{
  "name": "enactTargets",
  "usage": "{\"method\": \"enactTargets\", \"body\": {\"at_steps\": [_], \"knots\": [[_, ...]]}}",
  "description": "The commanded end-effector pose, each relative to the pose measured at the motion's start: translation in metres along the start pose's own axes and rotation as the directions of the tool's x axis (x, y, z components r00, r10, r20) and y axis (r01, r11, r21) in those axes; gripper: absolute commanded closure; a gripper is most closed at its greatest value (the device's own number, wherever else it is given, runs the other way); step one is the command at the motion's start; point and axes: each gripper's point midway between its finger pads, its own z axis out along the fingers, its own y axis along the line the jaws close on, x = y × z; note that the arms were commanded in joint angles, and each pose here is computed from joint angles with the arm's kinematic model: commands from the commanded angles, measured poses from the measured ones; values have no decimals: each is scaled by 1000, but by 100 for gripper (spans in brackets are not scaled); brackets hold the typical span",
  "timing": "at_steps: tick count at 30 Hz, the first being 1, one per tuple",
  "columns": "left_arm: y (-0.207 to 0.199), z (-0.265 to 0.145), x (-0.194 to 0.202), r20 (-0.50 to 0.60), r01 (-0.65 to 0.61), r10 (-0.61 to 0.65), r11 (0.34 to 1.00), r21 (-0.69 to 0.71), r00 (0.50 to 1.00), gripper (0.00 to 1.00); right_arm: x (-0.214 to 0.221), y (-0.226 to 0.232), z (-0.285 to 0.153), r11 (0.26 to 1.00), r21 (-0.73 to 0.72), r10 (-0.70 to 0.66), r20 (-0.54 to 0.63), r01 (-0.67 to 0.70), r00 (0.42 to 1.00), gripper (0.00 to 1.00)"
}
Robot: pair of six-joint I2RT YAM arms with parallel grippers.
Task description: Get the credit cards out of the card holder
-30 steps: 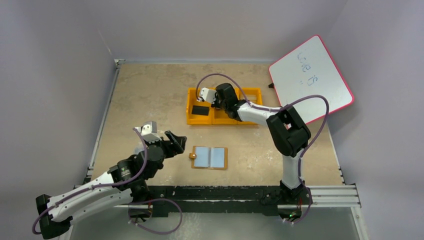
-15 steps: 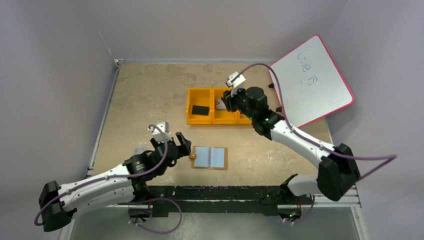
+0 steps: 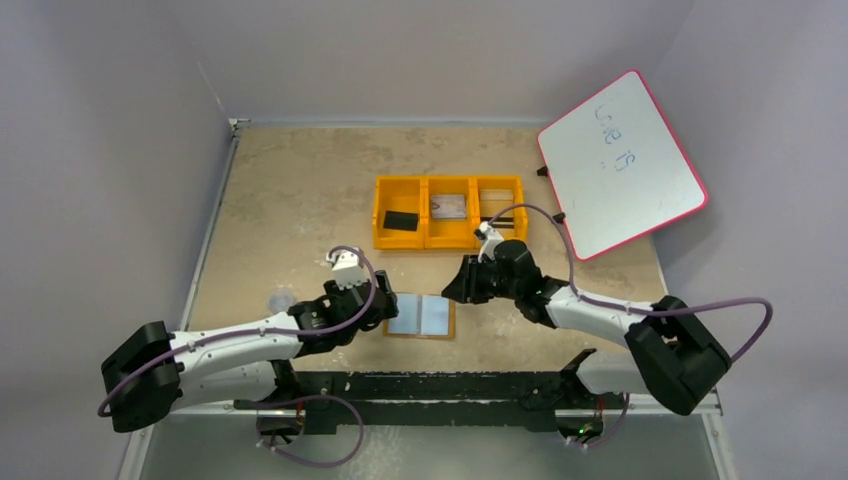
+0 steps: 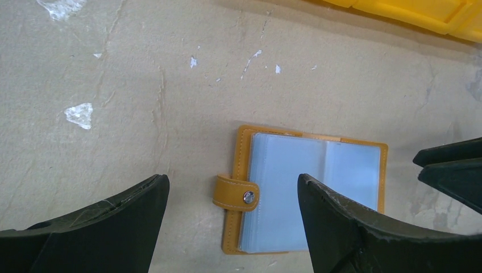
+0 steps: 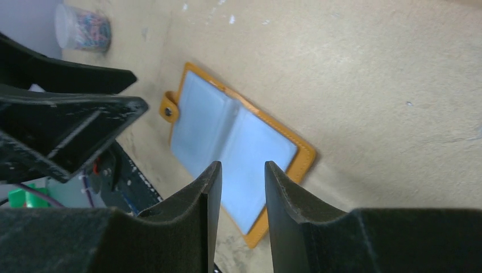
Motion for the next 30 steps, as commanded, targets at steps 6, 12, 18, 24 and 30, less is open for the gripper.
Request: {"method": "enactTargets", "body": {"at_steps": [6,12,18,24,30], "knots": [[-17,2,-5,6,84,-85,996,24,996,18,-11,26,-11,997,-71,28,33,-26,999,63],[-22,5,-1,-6,97,-97,994,50,995,19,-5,30,-7,996,-85,40,-1,-40,999,63],[-25,7,7,-29,95,-93,992,81,995,22,12,33,-10,998,-47,49,-30,-50,998,63],[-23,8,13,-55,72,-68,995,66,996,24,26,20,-1,997,14,82,-68,-81,994,63],[-13,11,21,-71,54,-52,998,26,996,26,39,-3,6,989,116,104,-103,-92,989,63]]}}
